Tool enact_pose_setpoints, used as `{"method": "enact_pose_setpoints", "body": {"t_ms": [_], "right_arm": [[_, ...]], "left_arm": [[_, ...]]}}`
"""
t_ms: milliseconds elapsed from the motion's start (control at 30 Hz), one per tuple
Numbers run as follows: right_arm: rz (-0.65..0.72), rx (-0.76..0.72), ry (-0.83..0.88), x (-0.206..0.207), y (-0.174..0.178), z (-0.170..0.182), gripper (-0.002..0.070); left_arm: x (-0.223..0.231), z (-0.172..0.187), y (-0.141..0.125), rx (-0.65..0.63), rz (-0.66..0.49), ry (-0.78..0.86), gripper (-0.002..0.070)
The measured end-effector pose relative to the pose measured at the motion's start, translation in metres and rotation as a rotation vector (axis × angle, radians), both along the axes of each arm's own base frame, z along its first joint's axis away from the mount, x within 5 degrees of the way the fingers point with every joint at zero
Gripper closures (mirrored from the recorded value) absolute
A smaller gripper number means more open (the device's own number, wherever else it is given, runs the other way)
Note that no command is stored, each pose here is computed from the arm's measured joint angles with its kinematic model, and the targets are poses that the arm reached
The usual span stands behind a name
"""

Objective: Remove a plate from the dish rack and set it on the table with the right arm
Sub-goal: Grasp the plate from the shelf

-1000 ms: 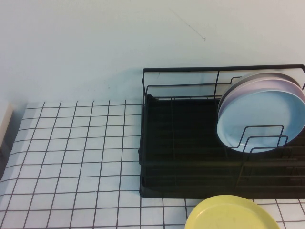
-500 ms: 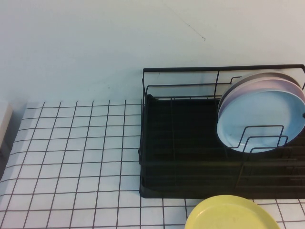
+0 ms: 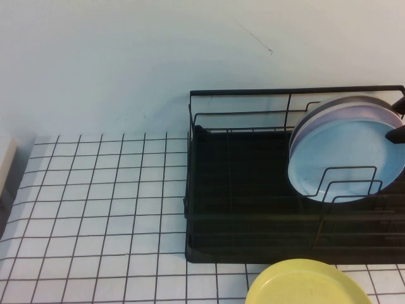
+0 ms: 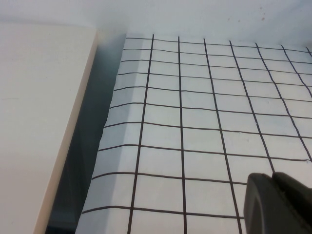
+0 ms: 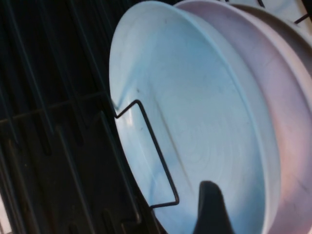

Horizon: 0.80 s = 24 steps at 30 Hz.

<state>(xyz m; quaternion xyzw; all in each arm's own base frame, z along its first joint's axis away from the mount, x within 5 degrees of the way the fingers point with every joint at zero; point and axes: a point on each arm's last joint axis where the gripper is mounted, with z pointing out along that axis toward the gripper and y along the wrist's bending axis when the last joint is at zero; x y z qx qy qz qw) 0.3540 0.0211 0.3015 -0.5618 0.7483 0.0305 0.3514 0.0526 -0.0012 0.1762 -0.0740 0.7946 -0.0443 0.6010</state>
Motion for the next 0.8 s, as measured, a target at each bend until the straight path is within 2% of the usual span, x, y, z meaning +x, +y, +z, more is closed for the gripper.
{"method": "enact_pose_setpoints", "body": {"t_ms": [433, 567, 667, 700, 800], "right_arm": [[0.035, -0.057, -0.023, 0.029, 0.015, -0.039, 0.0278], [0.041, -0.069, -0.048, 0.034, 0.025, -0.044, 0.0366], [0.047, -0.075, -0.067, 0.034, 0.030, -0.042, 0.0528], [0.059, -0.078, -0.059, 0.033, 0.031, -0.042, 0.0552], [0.063, -0.096, -0.077, 0.028, 0.031, -0.032, 0.0553]], "left_arm": [[0.000, 0.000, 0.000, -0.001, 0.000, 0.000, 0.0678], [0.000, 0.000, 0.000, -0.001, 0.000, 0.000, 0.0678], [0.000, 0.000, 0.000, -0.001, 0.000, 0.000, 0.0678], [0.000, 0.000, 0.000, -0.001, 0.000, 0.000, 0.0678], [0.000, 0.000, 0.000, -0.001, 0.000, 0.000, 0.0678]]}}
